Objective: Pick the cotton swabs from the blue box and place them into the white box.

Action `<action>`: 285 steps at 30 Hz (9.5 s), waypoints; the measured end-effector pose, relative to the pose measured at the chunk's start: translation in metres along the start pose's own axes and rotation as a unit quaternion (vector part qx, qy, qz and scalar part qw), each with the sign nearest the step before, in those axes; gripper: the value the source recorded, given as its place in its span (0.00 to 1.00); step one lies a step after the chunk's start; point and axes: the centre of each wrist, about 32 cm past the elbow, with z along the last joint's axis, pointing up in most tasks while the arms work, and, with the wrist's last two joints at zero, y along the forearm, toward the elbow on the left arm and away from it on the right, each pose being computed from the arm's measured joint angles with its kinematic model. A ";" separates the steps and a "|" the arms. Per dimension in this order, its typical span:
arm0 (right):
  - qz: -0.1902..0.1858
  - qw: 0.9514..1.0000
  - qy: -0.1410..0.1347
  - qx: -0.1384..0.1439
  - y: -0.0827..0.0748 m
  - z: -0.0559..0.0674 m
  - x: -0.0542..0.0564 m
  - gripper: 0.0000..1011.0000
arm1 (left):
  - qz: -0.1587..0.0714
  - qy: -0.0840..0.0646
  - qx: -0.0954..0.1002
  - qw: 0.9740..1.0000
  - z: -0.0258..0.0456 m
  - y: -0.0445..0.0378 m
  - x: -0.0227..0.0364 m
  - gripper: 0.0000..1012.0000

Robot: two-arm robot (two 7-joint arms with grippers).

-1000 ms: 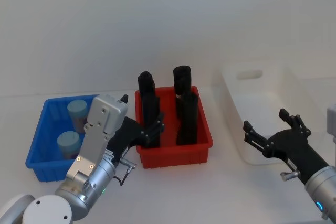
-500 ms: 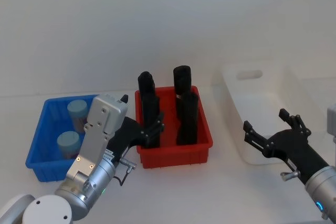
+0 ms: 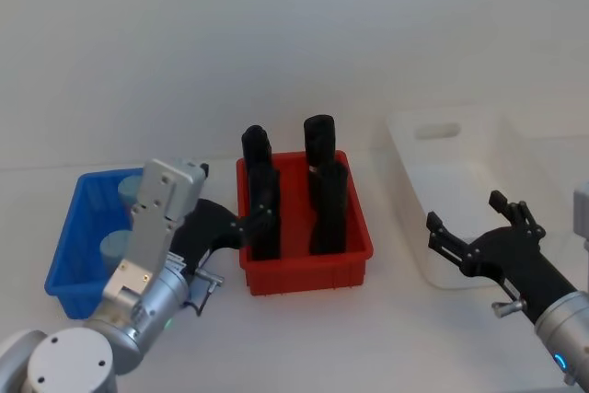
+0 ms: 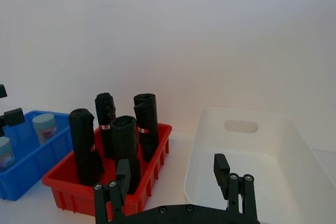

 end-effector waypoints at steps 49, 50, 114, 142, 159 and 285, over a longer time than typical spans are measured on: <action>0.000 1.000 0.000 0.000 0.000 0.000 0.000 0.99 | 0.135 0.091 0.156 0.974 -0.0495 0.0023 0.0831 0.99; 0.000 1.000 0.000 0.000 0.000 0.000 0.000 0.99 | 0.135 0.092 0.157 0.974 -0.0501 0.0020 0.0837 0.99; 0.000 1.000 0.000 0.000 0.000 0.000 0.000 0.99 | 0.095 0.098 0.147 0.980 -0.0350 -0.0100 0.0963 0.66; 0.000 1.000 0.000 0.000 0.000 0.000 0.000 0.99 | -0.071 0.083 0.090 0.990 0.0681 -0.0144 0.1030 0.66; 0.000 1.000 0.000 0.000 0.000 0.000 0.000 0.99 | -0.178 0.098 0.069 0.977 0.0964 -0.0247 0.1050 0.66; 0.152 0.986 -0.067 -0.015 0.128 0.059 -0.062 0.64 | -0.221 0.104 0.060 0.968 0.1075 -0.0295 0.1048 0.99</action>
